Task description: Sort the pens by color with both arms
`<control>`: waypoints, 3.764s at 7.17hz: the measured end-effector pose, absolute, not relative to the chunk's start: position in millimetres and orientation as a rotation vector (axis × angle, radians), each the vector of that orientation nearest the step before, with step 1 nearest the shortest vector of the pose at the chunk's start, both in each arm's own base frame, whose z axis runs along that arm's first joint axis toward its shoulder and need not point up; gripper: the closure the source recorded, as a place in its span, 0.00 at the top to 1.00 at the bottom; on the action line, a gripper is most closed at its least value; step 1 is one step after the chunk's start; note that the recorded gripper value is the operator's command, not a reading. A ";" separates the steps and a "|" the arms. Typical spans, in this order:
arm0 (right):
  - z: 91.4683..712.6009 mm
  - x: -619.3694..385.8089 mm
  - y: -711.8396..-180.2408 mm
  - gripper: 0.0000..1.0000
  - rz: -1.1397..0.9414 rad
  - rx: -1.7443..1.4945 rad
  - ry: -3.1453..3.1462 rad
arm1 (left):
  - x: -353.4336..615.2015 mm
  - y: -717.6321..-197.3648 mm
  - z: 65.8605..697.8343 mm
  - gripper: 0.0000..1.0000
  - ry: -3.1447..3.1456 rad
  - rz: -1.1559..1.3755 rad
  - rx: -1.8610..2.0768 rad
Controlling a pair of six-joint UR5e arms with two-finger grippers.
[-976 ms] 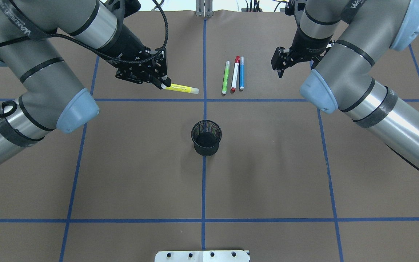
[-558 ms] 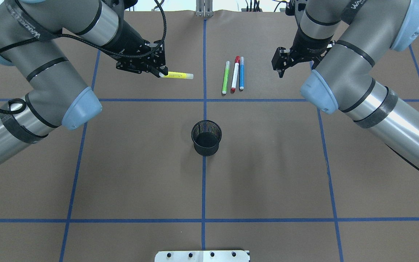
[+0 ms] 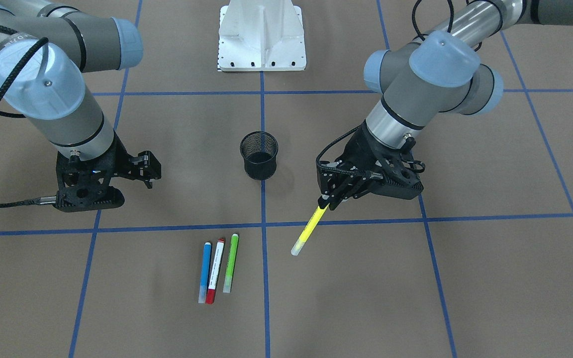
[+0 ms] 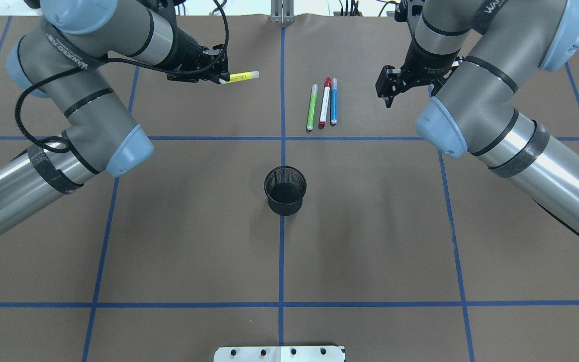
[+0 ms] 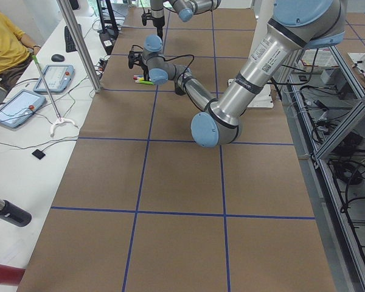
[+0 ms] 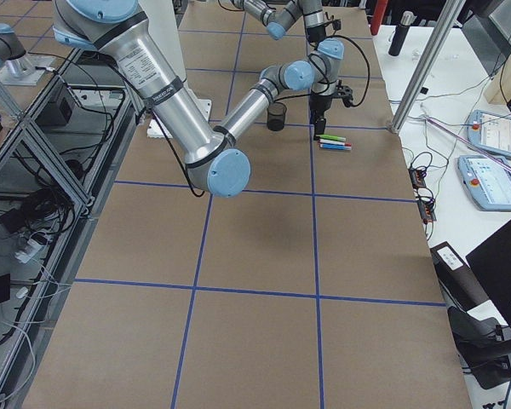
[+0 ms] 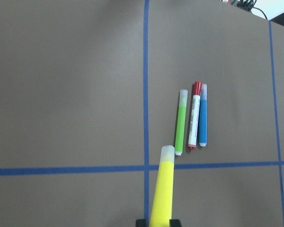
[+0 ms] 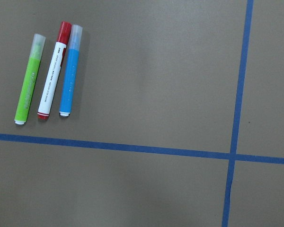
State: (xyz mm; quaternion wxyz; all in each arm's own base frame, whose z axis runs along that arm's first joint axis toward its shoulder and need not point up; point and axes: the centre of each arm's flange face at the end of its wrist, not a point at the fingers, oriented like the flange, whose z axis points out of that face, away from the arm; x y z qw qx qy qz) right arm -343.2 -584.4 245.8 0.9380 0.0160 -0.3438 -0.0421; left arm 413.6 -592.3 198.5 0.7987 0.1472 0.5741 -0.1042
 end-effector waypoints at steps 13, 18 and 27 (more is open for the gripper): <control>246.6 -343.7 -584.5 1.00 -0.086 0.032 -0.702 | 615.0 -561.3 208.6 0.99 1.238 -0.517 0.578; 274.2 -299.6 -594.7 1.00 -0.075 0.095 -0.731 | 505.6 -588.6 191.1 1.00 1.024 -0.216 0.433; 553.8 37.0 -523.8 1.00 -0.294 0.118 -0.656 | 10.3 -607.5 454.4 1.00 0.680 0.306 0.246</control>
